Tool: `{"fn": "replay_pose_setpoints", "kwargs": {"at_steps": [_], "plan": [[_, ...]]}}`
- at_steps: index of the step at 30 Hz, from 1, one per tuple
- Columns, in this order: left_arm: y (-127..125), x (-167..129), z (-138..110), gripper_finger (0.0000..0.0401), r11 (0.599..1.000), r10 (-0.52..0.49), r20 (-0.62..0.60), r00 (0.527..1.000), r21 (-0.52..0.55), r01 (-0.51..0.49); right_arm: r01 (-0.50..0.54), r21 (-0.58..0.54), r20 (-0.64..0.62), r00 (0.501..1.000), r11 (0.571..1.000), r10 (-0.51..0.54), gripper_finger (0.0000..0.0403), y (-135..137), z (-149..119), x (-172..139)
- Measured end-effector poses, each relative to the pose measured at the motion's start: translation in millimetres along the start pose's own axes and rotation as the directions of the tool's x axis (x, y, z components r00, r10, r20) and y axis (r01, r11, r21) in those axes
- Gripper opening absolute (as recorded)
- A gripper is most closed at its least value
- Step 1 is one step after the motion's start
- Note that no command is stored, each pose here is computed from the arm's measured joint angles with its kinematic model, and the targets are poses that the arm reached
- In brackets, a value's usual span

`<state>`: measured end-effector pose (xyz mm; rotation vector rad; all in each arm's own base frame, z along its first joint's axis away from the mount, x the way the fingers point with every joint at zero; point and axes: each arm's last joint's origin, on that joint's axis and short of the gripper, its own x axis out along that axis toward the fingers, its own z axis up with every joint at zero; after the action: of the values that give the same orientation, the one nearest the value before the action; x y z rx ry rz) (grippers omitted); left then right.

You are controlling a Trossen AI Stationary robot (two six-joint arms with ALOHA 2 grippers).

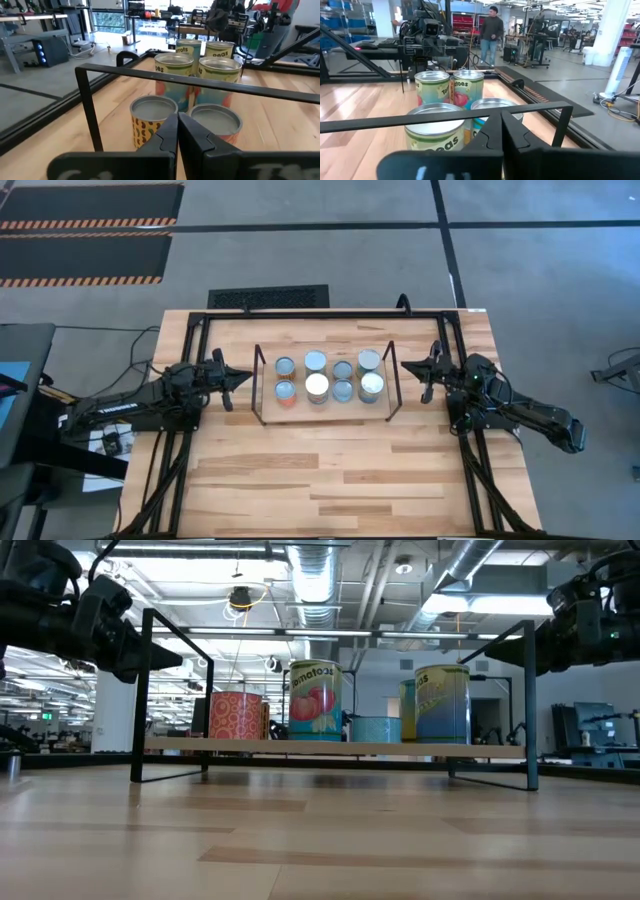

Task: Pick and place cans onto a shelf
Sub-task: Return to Home Position

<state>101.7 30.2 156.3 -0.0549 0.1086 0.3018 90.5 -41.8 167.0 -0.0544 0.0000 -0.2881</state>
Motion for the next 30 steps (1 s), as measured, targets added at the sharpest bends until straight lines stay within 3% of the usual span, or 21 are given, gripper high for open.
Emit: {"fn": "replay_pose_setpoints", "kwargs": {"at_steps": [7,13,30], "plan": [[0.0,0.0,-0.1,0.0,1.0,-0.001,0.0,1.0,0.012,0.001,0.008,-0.001,0.002,1.0,1.0,-0.008,0.0029,-0.2,0.0,0.0],[0.0,0.0,-0.1,0.0,0.995,-0.001,0.0,1.0,0.103,0.001,0.009,-0.001,0.003,1.0,1.0,-0.009,0.0049,-0.3,0.1,0.0],[0.0,0.0,-0.1,0.0,0.997,-0.001,0.0,1.0,0.083,0.001,0.011,-0.001,0.004,1.0,1.0,-0.011,0.0051,-0.3,0.2,0.0]]}}
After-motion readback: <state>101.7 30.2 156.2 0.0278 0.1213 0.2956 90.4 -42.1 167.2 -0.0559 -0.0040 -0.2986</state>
